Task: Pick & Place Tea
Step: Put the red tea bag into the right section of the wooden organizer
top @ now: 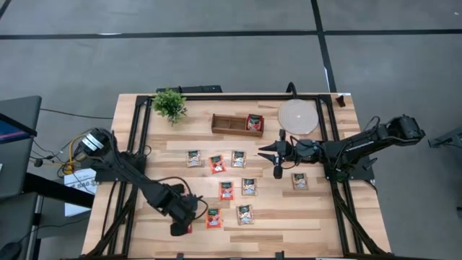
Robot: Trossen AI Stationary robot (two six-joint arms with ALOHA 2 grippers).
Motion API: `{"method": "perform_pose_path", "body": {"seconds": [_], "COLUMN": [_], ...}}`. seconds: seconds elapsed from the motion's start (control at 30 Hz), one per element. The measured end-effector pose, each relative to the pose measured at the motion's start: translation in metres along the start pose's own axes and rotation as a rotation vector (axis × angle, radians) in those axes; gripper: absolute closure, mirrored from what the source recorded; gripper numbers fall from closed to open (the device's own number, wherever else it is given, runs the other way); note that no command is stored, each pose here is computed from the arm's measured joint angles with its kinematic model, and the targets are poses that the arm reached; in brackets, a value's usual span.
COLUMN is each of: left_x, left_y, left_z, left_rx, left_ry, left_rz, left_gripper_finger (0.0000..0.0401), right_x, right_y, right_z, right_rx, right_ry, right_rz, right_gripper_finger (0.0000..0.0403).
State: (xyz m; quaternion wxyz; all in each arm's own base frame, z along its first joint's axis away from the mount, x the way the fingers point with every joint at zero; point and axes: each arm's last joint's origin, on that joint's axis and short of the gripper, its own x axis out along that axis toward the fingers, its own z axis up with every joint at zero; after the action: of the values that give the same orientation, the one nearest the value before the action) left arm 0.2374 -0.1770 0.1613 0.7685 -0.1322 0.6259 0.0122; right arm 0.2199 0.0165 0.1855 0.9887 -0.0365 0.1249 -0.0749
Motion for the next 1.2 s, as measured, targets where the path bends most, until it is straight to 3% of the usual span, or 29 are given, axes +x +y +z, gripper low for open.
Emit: {"method": "perform_pose_path", "body": {"seconds": [0.4,0.77,1.2], "left_x": [0.003,0.032,0.026], "left_y": [0.0,-0.001,-0.005], "left_z": [0.002,0.0,0.007], "left_rx": [0.054,0.056,0.084], "left_ry": [-0.053,0.028,-0.055], "left_rz": [0.084,0.123,0.156], "left_gripper_finger": [0.0254,0.0254,0.0254], "right_x": [0.0,0.0,0.0], "right_y": [0.0,0.0,0.0], "right_z": [0.0,0.0,0.0], "right_rx": [-0.001,-0.001,0.019], "right_ry": [0.005,0.004,-0.002], "right_rz": [0.001,0.002,0.002], "right_gripper_finger": [0.0327,0.0327,0.0327]}}
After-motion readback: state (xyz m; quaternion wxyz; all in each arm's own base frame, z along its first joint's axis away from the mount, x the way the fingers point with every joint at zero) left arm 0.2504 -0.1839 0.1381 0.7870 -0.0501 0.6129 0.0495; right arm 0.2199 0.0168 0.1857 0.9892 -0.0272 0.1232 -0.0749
